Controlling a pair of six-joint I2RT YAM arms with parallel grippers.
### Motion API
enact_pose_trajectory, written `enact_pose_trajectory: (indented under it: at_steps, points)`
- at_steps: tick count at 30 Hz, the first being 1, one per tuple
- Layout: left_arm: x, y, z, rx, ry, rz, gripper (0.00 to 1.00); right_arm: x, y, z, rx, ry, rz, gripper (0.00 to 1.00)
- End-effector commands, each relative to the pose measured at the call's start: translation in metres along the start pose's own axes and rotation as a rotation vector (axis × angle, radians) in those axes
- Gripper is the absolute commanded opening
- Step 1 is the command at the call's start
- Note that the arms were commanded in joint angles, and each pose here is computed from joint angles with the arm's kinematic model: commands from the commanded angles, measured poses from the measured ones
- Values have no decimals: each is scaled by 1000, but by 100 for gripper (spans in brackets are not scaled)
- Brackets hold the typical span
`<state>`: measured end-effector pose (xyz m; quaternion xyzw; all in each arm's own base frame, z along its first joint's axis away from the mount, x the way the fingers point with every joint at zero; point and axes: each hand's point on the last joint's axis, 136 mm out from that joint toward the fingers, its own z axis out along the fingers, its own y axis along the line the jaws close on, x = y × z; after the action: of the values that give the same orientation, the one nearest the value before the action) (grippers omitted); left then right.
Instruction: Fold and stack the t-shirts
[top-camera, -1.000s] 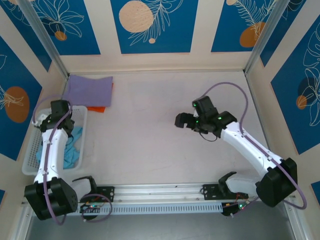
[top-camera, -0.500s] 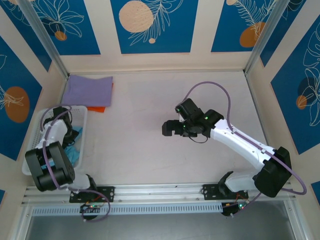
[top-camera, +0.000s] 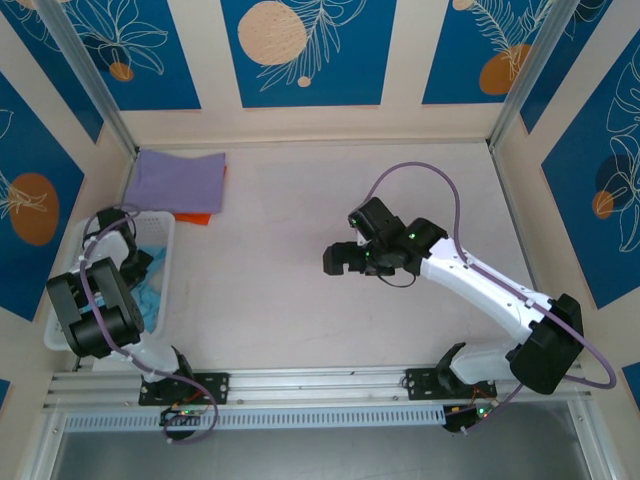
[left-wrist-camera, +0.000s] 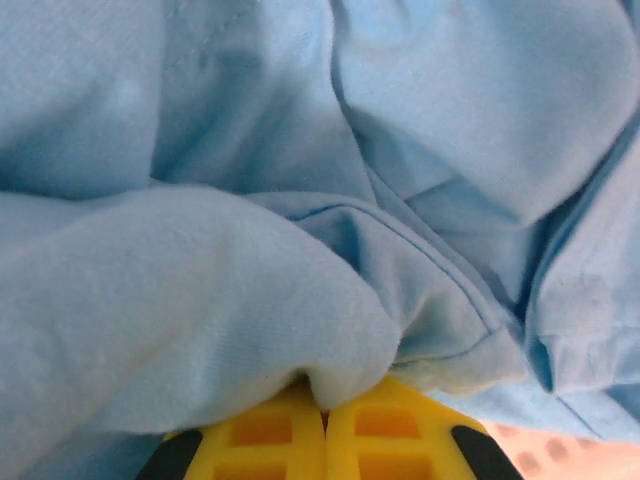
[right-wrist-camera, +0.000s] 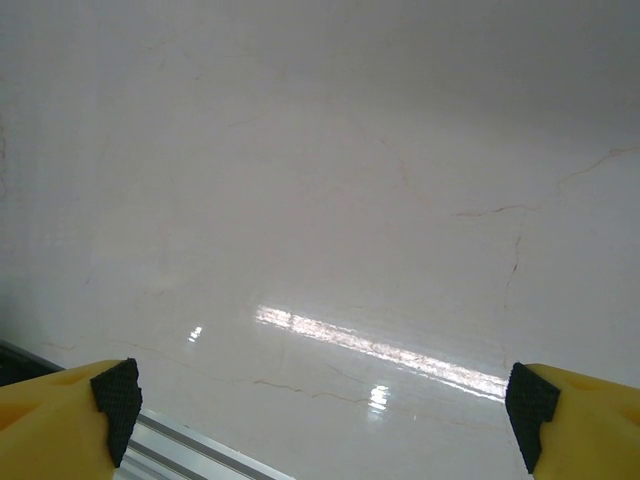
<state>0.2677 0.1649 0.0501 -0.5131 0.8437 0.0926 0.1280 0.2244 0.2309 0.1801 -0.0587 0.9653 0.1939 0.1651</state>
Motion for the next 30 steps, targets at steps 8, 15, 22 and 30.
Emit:
enact_pose_trajectory:
  at_steps: [8, 15, 22, 30]
  points:
    - [-58, -22, -173, 171, -363, -84, 0, -16, 9, -19, 38, -51, -4, 95]
    - [-50, -81, -350, 590, -609, 12, 0, -35, 14, -36, 71, -102, -63, 94]
    - [29, -165, -508, 1086, -601, 335, 0, -57, 15, -51, 87, -198, -63, 94]
    - [185, -236, -608, 1524, -370, 754, 0, -80, -10, -85, 121, -350, 22, 94]
